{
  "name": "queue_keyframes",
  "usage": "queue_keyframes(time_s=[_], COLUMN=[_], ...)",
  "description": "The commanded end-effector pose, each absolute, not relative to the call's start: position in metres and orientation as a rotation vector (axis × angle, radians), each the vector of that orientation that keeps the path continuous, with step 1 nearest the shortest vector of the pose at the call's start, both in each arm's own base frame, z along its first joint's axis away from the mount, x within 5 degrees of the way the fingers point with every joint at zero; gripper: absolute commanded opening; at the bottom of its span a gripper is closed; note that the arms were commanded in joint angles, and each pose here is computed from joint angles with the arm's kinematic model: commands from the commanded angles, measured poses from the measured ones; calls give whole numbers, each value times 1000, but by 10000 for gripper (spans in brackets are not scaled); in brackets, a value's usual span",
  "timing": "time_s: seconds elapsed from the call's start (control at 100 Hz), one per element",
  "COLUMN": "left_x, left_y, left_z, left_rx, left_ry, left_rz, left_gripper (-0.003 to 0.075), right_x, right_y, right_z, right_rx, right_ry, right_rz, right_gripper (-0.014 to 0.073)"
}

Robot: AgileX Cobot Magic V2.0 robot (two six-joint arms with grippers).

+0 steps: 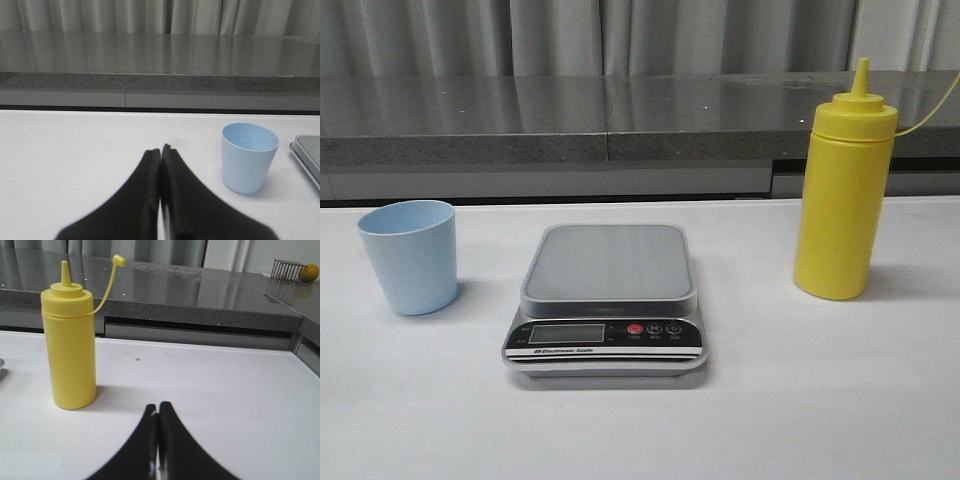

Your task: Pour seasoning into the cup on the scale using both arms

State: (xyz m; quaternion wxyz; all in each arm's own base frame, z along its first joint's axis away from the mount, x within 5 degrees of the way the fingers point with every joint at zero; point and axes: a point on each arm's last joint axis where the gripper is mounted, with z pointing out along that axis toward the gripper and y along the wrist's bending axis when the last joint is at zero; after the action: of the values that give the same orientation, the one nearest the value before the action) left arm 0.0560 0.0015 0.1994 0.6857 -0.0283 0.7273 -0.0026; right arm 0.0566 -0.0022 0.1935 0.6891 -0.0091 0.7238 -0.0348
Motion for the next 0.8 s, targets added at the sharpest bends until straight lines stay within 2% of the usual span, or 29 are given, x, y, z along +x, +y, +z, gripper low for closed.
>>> queue_keyframes(time_s=[0.0, 0.2, 0.42, 0.56, 0.79], left_x=[55, 55, 51, 54, 80], left_y=[2, 2, 2, 1, 0], left_z=[196, 200, 229, 253, 290], left_rx=[-71, -71, -69, -64, -57], left_ry=[1545, 1510, 1454, 1531, 1781], left_rz=[-11, -8, -12, -19, -32], left_gripper=[-20, -20, -21, -21, -20], right_x=[54, 54, 54, 54, 54], right_y=[-2, -2, -2, -2, -2], right_z=[208, 208, 208, 208, 208], right_rx=[-22, -22, -22, -22, -22], right_ry=[1504, 1504, 1504, 1504, 1504], right_rz=[-90, -90, -90, -90, -90], right_gripper=[-60, -60, -60, -60, -60])
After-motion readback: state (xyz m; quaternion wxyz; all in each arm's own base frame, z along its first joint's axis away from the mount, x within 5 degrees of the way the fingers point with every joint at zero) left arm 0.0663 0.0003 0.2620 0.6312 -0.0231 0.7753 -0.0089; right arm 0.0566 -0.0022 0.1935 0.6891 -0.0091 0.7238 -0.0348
